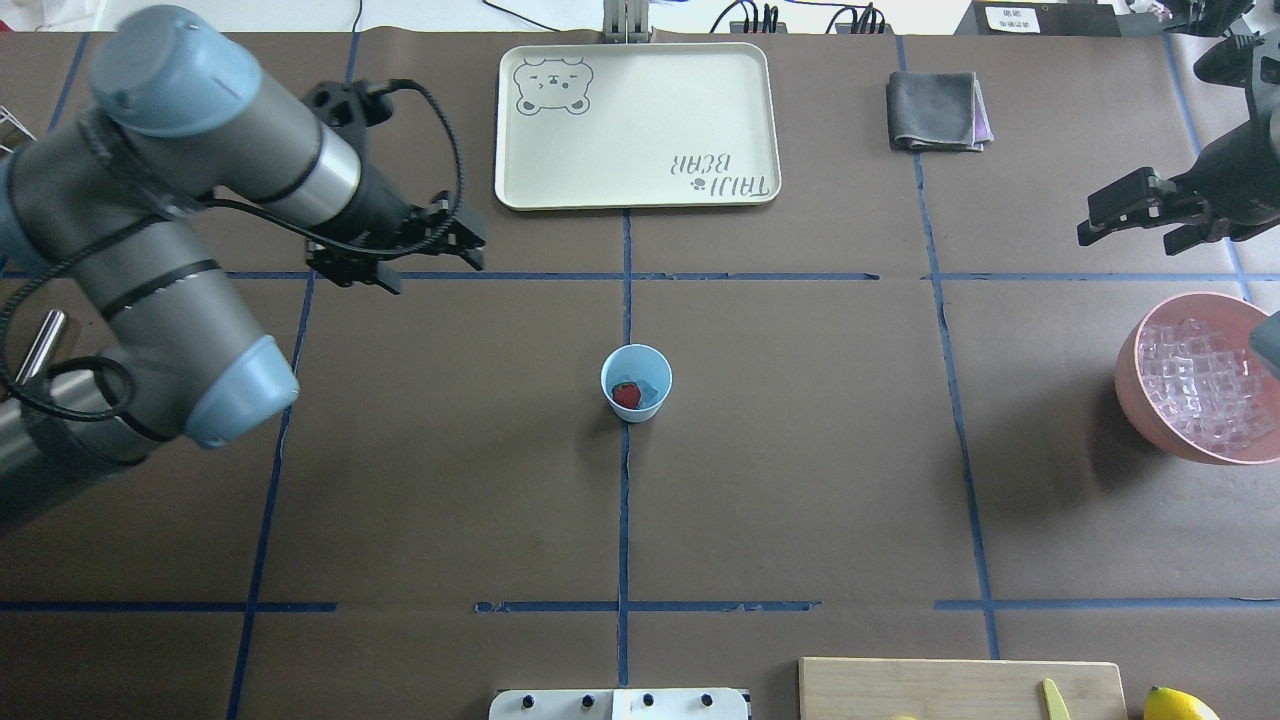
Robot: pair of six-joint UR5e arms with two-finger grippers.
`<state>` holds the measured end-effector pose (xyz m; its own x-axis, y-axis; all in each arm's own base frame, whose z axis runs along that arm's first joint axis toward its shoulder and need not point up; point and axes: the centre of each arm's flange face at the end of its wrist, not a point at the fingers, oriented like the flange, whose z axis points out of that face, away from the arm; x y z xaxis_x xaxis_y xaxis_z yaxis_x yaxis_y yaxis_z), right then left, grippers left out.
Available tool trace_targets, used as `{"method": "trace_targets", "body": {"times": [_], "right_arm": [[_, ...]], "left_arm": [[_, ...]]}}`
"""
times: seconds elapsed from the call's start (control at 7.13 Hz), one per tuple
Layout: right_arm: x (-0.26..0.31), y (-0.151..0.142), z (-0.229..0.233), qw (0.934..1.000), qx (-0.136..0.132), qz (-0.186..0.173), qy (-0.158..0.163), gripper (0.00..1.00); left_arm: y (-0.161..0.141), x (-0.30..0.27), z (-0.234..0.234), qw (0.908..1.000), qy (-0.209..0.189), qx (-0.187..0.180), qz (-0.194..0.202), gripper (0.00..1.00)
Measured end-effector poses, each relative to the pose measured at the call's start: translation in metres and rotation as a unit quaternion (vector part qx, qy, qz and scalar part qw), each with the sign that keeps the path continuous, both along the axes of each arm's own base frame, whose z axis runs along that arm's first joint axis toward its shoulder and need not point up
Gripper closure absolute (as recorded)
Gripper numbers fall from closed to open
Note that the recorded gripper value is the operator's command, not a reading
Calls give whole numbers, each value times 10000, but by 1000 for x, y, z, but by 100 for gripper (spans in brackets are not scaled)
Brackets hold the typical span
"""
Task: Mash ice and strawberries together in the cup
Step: 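Withdraw the open left gripper away from the blue cup, then grasp the metal rod with the left gripper at the table edge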
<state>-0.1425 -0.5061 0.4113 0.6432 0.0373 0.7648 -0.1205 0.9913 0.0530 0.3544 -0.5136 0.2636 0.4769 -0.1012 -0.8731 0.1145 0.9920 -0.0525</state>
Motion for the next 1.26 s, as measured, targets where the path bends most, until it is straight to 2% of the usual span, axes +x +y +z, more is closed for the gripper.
{"method": "trace_targets", "body": {"times": [0.28,0.56,0.84,0.98,1.26], "right_arm": [[27,-7,12,9997,122,-107,190,0],[35,-8,20,9992,194,-212,273,0],[36,-7,22,9990,226,-251,280,0],[36,-6,22,9990,229,-255,278,0],[36,-5,22,9990,237,-260,274,0]], "left_arm": [[-7,-87,107,9967,-433,504,457,5],[-16,-165,218,9872,-987,902,873,6],[-20,-201,324,9795,-1339,732,1317,5],[-16,-207,359,9782,-1384,535,1450,5],[-11,-206,399,9776,-1303,216,1638,5]]}}
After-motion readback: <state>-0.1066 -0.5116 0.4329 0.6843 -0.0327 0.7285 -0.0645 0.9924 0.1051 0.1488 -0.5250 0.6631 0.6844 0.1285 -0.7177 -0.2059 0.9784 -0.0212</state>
